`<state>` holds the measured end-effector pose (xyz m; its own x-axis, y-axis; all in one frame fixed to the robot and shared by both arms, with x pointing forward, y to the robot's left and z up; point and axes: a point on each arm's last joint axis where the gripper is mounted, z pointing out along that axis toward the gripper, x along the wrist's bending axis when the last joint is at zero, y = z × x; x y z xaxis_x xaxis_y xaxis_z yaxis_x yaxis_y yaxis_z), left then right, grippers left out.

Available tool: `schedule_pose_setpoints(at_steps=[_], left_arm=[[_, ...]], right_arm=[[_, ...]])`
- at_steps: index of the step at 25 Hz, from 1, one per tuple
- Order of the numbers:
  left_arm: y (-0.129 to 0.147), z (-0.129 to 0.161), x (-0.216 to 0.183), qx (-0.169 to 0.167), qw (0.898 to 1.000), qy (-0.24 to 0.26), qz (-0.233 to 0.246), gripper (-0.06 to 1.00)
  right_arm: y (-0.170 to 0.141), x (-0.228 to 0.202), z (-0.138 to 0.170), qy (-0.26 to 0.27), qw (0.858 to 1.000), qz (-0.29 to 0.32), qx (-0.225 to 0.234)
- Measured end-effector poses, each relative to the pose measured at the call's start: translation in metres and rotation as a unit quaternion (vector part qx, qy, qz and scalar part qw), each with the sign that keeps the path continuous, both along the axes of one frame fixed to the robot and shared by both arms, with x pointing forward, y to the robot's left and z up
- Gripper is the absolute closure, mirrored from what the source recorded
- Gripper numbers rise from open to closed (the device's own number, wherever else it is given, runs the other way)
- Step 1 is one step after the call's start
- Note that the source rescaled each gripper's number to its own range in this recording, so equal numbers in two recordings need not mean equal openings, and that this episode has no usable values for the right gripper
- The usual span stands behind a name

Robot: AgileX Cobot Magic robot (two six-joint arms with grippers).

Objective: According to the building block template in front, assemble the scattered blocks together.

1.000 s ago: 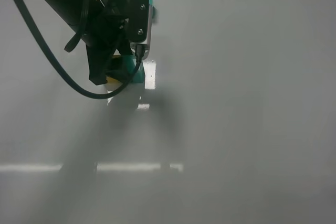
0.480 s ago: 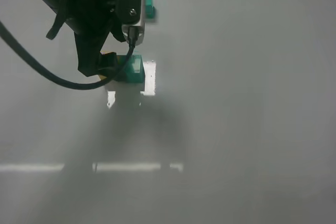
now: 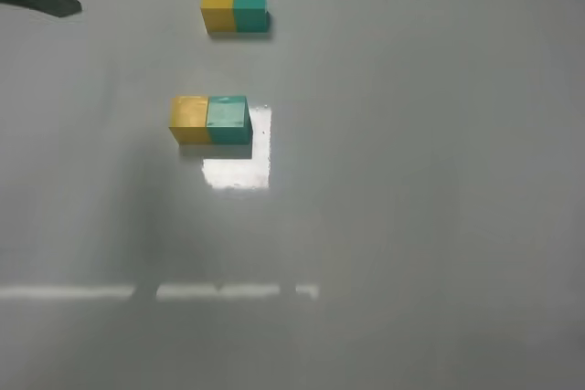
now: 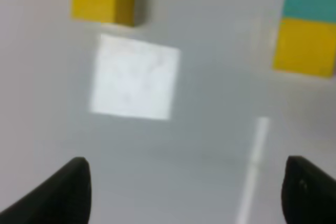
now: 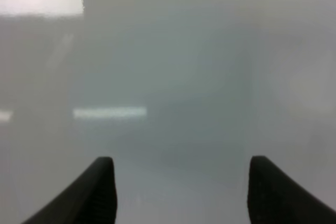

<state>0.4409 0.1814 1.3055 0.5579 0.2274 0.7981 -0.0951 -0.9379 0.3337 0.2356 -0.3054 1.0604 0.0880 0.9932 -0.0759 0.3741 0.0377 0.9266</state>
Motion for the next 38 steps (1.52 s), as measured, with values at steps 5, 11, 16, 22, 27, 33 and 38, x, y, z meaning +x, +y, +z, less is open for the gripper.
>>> schedule_pose_setpoints(at_steps=[5,11,16,22,27,33,38], left_arm=[[0.054,0.026,-0.044,-0.052,0.990,-0.075,0.108,0.19],[0.110,-0.001,-0.086,-0.075,0.971,-0.069,0.217,0.20],[0.139,-0.046,-0.134,-0.140,0.934,-0.025,0.329,0.20],[0.121,-0.125,-0.184,-0.266,0.883,0.024,0.386,0.20],[0.098,-0.179,-0.207,-0.339,0.876,0.051,0.338,0.20],[0.094,-0.199,-0.227,-0.410,0.846,0.043,0.338,0.20],[0.100,-0.203,-0.229,-0.470,0.805,0.067,0.355,0.20]], right_arm=[[0.000,0.000,0.000,0.000,1.000,0.000,0.000],[0.000,0.000,0.000,0.000,1.000,0.000,0.000],[0.000,0.000,0.000,0.000,1.000,0.000,0.000],[0.000,0.000,0.000,0.000,1.000,0.000,0.000],[0.000,0.000,0.000,0.000,1.000,0.000,0.000],[0.000,0.000,0.000,0.000,1.000,0.000,0.000],[0.000,0.000,0.000,0.000,1.000,0.000,0.000]])
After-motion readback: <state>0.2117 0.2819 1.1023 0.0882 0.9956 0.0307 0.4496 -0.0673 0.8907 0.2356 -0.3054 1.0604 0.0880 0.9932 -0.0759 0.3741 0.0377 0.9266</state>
